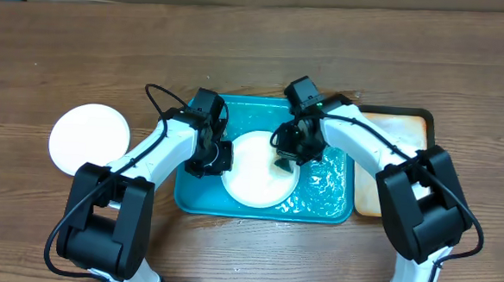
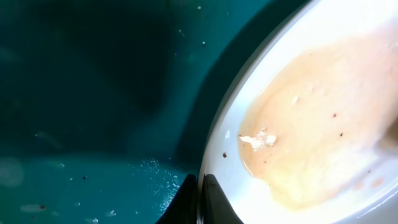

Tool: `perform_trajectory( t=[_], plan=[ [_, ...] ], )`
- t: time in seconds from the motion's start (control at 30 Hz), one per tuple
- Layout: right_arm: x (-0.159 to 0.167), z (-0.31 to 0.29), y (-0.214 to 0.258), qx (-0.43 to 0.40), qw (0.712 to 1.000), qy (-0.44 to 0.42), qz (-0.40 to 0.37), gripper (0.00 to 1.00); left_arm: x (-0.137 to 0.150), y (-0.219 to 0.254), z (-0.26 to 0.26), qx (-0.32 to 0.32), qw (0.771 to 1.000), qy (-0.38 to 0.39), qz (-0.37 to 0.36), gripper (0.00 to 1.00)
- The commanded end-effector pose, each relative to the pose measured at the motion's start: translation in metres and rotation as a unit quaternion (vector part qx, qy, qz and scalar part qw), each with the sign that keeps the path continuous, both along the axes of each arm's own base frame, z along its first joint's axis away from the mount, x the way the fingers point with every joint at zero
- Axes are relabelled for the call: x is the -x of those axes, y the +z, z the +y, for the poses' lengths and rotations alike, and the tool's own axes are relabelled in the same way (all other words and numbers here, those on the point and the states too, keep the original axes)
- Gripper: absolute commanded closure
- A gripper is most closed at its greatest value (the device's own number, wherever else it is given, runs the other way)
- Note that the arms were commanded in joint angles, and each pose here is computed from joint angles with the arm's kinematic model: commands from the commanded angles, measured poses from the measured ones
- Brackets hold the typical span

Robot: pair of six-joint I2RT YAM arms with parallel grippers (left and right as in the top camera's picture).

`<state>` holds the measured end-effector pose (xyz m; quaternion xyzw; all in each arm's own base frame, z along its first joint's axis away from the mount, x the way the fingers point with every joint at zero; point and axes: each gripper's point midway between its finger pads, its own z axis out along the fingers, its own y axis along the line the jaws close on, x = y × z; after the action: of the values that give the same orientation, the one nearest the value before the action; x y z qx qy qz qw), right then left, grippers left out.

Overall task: Clean dirty plates on tray and stack at the side
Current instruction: 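Scrub the white plate with the sponge while left gripper holds it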

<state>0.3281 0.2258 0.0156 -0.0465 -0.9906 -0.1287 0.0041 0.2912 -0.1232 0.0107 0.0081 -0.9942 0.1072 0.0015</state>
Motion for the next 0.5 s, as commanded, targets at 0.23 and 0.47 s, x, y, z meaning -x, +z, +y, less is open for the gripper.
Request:
perform_trajectory(
  t=[0.23,0.47],
  plan=[
    [-0.040,-0.042,0.050,0.216,0.970,0.009,-0.112,0.96,0.004,-0.008,0.014,-0.033,0.999,0.008,0.017,0.96],
    [-0.031,-0.004,0.058,0.124,0.987,0.053,-0.083,0.96,0.004,-0.008,0.014,-0.034,0.999,0.011,0.016,0.96]
  ],
)
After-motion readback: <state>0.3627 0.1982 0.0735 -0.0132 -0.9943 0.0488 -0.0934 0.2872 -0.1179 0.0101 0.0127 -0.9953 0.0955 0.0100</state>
